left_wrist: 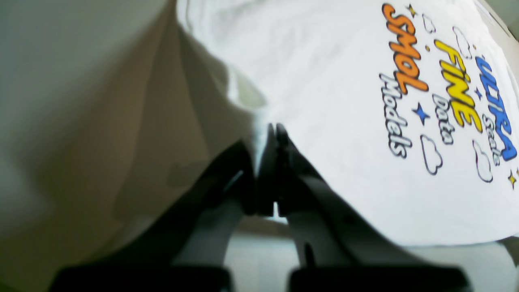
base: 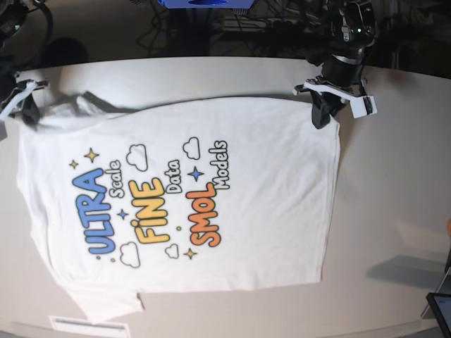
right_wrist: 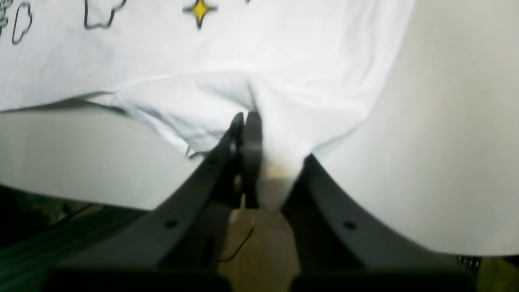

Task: Fold the T-shirt properly
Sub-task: 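Pull the grasped shoulder corners apart to stretch the shirt flat, then lift the shoulder edge and drag it toward the hem with both grippers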

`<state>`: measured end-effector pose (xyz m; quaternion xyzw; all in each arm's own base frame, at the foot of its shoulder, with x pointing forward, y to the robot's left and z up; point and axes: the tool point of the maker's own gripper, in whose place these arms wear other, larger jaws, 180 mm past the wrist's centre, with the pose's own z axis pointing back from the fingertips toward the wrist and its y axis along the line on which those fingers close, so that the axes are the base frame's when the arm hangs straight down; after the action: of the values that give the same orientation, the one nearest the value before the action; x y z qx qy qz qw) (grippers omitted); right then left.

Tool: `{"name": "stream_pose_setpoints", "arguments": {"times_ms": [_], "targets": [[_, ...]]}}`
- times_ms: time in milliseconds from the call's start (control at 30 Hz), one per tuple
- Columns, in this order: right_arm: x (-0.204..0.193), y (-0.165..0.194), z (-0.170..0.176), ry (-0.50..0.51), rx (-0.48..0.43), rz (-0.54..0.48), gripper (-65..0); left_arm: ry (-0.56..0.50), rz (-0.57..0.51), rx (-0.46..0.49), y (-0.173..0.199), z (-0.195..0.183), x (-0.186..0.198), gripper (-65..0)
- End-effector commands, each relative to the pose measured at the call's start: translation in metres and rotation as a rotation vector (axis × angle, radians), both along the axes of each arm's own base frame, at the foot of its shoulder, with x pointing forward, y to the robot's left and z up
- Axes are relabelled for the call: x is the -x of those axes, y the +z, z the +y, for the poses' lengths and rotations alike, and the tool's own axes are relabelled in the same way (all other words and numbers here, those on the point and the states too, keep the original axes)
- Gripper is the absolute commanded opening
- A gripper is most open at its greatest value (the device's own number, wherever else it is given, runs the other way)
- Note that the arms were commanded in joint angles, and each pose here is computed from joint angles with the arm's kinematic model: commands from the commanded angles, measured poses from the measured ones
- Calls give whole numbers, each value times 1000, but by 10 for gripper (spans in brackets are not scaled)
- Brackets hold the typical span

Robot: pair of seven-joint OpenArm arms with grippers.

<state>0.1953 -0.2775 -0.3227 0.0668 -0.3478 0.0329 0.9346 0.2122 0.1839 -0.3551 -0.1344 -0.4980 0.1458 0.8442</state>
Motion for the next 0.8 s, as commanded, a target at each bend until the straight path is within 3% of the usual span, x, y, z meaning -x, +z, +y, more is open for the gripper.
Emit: {"name": "stream_pose_setpoints", "arguments": {"times_ms": [0,300,467,667,767], "targets": [[-8,12,-3,15,23,-44,-649,8,-54,3,14,0,-6,-650],[-33,27,-7,51,48,-89,-649,30,-107,35,25,-6,-23,-650],[-49,27,0,101,46,-91,-649,108,-110,50,26,2,-33,-650],[-63,34,7,128,42,-122,-649,190,-178,201,44,17,-47,-650],[-73,34,13,156,33,-124,-649,217,-218,214,55,31,-54,-650]]}}
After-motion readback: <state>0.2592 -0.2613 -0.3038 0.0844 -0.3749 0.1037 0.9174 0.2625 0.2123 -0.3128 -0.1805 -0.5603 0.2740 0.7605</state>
